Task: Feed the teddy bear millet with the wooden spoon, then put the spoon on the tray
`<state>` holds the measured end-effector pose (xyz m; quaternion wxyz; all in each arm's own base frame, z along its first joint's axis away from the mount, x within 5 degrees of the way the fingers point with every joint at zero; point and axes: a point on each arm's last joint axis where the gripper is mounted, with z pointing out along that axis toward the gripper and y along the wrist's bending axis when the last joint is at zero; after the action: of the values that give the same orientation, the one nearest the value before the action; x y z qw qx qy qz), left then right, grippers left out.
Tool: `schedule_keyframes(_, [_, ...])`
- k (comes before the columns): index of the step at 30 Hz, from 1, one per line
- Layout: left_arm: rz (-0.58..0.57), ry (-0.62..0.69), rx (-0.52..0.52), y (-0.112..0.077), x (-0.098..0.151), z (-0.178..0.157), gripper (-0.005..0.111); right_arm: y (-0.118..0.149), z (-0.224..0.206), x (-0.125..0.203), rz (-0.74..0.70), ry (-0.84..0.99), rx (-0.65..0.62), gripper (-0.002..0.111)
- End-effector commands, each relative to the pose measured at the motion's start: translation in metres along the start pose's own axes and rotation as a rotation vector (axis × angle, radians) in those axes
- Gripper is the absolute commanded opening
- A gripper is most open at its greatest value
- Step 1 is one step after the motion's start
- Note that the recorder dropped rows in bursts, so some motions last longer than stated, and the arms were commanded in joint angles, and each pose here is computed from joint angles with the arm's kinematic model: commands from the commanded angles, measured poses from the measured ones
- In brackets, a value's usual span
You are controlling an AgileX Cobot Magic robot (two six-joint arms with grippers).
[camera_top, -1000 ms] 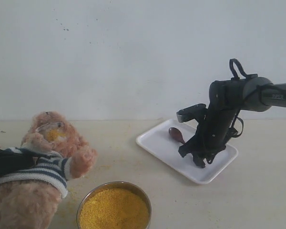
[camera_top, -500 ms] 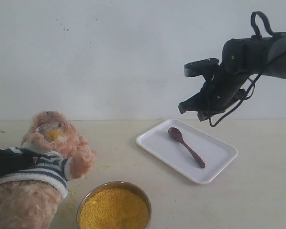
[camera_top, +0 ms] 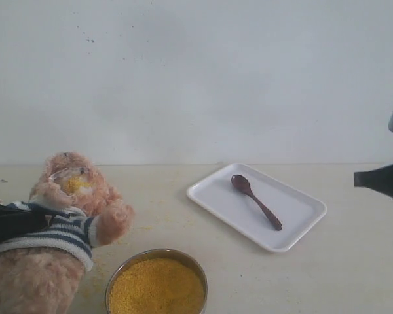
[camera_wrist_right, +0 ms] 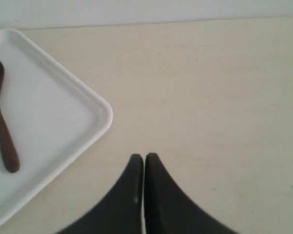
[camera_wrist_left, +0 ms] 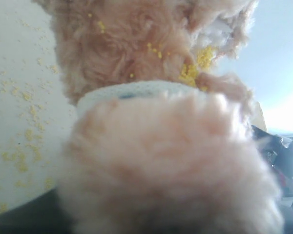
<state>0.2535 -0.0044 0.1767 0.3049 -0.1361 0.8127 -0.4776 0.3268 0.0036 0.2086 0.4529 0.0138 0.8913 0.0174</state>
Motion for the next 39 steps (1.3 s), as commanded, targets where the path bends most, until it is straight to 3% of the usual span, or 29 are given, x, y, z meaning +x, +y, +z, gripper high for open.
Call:
schedule_keyframes(1, [0.01, -0.018, 0.033, -0.004, -0.003, -0.001, 0.004, 0.002, -0.031, 0.021, 0.042, -0.153, -0.052, 0.0])
schedule_keyframes(12, [0.015, -0.018, 0.033, -0.004, -0.003, -0.001, 0.004, 0.003, -0.121, 0.036, 0.113, -0.36, -0.076, 0.0])
schedule_keyframes(18, [0.015, -0.018, 0.033, -0.004, -0.003, -0.001, 0.004, 0.001, -0.157, 0.088, 0.153, -0.411, -0.09, 0.0])
schedule_keyframes(24, [0.015, -0.018, 0.033, -0.004, -0.003, -0.001, 0.004, -0.001, -0.162, 0.147, 0.227, -0.352, -0.096, 0.0])
schedule_keyframes(39, [0.021, -0.009, 0.031, -0.004, -0.002, -0.001, 0.004, -0.001, -0.201, 0.143, 0.207, -0.619, -0.129, 0.0])
